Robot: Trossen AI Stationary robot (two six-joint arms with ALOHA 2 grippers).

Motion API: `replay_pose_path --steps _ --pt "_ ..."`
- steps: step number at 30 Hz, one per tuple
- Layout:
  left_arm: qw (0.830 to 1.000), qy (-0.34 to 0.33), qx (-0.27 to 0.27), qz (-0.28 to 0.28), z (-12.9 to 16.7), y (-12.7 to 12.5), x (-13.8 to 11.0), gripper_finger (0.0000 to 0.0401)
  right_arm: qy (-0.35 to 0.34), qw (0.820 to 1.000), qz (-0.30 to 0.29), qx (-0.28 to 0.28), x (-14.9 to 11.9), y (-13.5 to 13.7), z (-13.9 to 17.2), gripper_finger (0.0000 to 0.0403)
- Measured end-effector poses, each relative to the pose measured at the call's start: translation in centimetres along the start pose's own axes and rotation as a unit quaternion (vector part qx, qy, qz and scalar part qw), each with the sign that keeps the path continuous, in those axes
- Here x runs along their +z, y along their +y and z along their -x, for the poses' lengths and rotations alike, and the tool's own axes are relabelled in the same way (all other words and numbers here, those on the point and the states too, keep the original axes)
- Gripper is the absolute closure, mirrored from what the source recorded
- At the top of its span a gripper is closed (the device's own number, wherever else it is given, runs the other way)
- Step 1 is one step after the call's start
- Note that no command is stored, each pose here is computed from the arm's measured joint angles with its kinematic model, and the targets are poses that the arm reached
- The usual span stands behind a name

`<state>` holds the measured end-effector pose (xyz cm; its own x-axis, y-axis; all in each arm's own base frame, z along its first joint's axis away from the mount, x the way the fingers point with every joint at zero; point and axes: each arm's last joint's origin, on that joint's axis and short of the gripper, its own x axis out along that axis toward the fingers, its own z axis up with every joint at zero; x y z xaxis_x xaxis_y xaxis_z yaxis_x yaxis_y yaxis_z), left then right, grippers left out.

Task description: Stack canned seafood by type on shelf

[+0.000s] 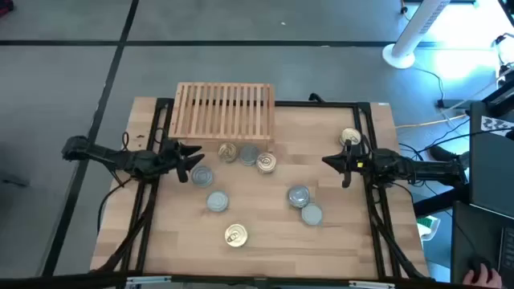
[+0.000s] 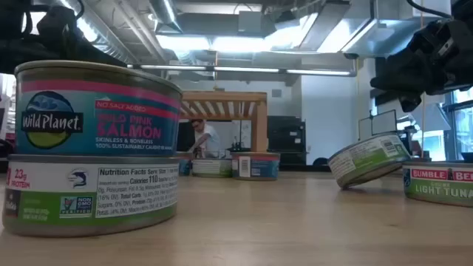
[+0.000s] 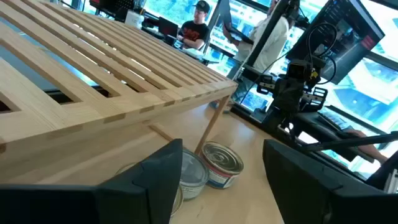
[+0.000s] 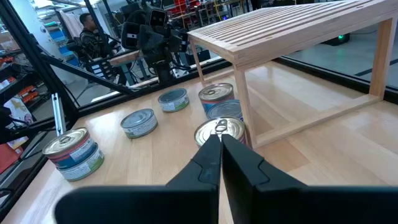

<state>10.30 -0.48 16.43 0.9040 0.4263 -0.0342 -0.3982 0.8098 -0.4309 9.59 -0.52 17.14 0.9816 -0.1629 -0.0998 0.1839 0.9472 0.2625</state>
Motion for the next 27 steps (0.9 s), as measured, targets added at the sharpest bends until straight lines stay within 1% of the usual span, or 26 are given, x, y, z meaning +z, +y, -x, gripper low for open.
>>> replay_pose_path --steps 27 --pt "1.0 0.001 0.0 -0.002 0.0 0.0 -0.02 0.0183 0.0 1.0 0.0 0.0 0.01 0.0 0.0 0.0386"
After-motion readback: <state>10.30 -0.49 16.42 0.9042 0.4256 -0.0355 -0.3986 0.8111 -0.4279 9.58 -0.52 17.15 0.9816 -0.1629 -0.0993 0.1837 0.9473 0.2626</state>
